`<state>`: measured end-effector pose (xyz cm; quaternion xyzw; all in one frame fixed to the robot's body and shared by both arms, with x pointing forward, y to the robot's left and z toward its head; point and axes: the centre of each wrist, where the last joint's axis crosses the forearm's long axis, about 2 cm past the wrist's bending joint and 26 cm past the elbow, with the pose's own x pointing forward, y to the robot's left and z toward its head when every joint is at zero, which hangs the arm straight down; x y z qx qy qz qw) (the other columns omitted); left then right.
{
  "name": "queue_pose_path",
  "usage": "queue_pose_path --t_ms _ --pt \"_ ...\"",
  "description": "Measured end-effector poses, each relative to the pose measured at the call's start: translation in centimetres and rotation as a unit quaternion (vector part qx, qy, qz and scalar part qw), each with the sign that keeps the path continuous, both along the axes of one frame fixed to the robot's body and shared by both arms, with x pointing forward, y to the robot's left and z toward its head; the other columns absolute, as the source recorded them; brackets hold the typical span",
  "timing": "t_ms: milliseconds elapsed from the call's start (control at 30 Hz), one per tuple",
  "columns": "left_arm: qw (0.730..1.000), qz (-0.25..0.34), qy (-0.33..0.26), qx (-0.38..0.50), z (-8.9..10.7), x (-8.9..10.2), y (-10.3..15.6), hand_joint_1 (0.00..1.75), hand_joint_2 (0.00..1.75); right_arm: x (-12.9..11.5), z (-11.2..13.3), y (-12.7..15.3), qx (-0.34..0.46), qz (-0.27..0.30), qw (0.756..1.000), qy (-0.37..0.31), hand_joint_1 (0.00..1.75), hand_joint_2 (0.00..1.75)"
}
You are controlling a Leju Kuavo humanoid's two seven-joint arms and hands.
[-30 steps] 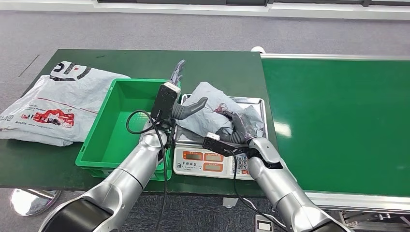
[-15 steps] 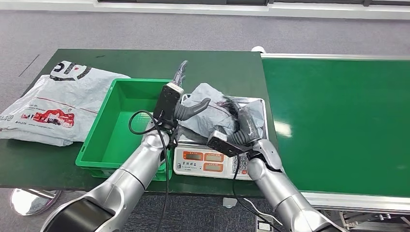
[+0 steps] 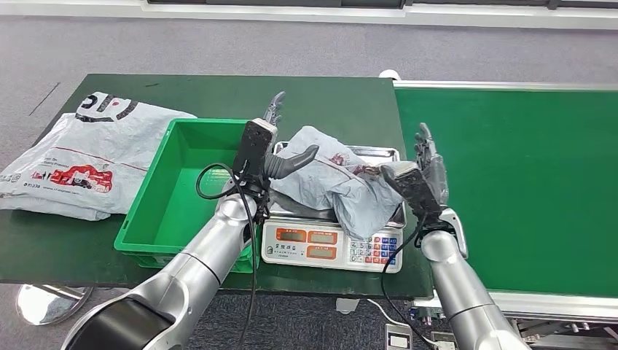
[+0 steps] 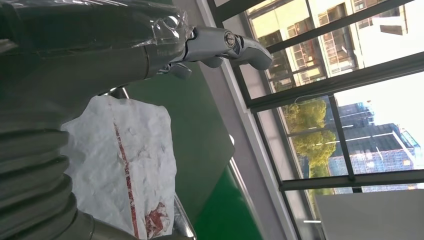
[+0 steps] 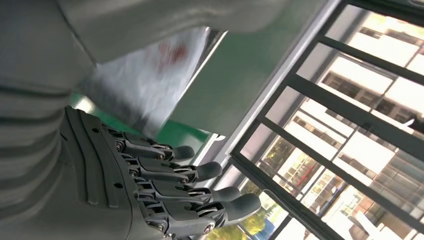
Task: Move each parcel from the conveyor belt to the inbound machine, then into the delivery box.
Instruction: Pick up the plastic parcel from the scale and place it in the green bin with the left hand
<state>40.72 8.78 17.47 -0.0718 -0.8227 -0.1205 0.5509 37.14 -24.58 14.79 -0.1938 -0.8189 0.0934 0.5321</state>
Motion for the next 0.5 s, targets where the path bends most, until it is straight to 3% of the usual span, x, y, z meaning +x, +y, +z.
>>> queue_pose_path --t_ms 233,500 --pt "0.999 -0.021 0.035 0.027 0.0 0.0 -0.1 0.00 1.75 1.6 -0.7 -4.3 0.163 0.031 0.986 0.036 0.00 0.00" --pt "0.991 -0.051 0.042 0.120 0.0 -0.2 -0.8 0.00 1.75 3.1 -1.9 -8.2 0.206 -0.021 0.976 0.070 0.00 0.00"
